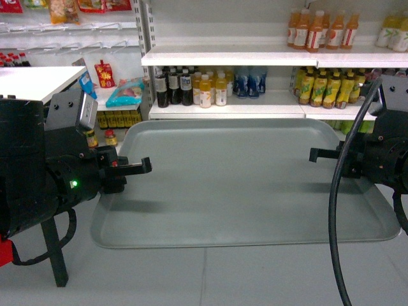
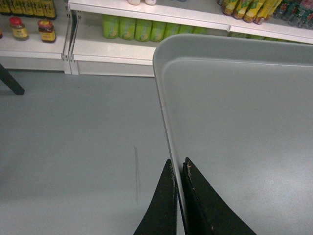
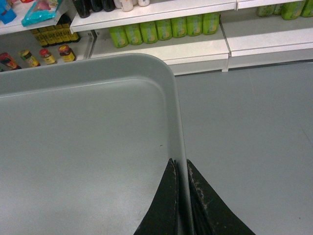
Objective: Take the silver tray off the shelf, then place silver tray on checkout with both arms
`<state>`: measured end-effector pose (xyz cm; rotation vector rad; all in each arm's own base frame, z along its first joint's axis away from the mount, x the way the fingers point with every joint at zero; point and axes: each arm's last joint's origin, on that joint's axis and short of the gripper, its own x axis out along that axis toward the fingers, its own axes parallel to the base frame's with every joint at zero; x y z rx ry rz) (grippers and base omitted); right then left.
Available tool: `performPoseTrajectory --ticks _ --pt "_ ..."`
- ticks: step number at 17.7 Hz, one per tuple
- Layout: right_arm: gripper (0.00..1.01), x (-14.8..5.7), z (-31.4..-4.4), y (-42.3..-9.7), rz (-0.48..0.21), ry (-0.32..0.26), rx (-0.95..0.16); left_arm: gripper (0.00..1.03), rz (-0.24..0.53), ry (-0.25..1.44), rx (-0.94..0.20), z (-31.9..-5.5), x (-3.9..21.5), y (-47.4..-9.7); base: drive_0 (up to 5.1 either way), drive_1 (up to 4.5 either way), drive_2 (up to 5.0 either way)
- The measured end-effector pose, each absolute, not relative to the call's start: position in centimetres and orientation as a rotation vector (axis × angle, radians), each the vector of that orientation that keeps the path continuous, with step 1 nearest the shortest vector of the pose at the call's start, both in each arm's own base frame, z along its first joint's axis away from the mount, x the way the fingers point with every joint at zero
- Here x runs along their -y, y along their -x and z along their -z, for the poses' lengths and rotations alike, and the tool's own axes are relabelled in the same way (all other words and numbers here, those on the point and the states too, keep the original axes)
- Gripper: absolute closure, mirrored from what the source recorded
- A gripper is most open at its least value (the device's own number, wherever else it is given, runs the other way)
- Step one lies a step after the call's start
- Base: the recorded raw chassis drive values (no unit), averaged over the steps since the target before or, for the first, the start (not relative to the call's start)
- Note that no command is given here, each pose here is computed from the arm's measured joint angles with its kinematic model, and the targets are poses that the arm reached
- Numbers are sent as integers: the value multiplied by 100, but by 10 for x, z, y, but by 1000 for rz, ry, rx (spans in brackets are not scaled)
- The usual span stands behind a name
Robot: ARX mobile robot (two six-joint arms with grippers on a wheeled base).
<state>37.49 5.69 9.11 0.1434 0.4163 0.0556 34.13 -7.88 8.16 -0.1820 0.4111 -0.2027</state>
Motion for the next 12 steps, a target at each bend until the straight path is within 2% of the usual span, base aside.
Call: performPoseTrajectory --ticks 12 --pt "98 -57 -90 -375 -56 -142 -425 100 201 181 -419 -81 79 -341 10 -417 438"
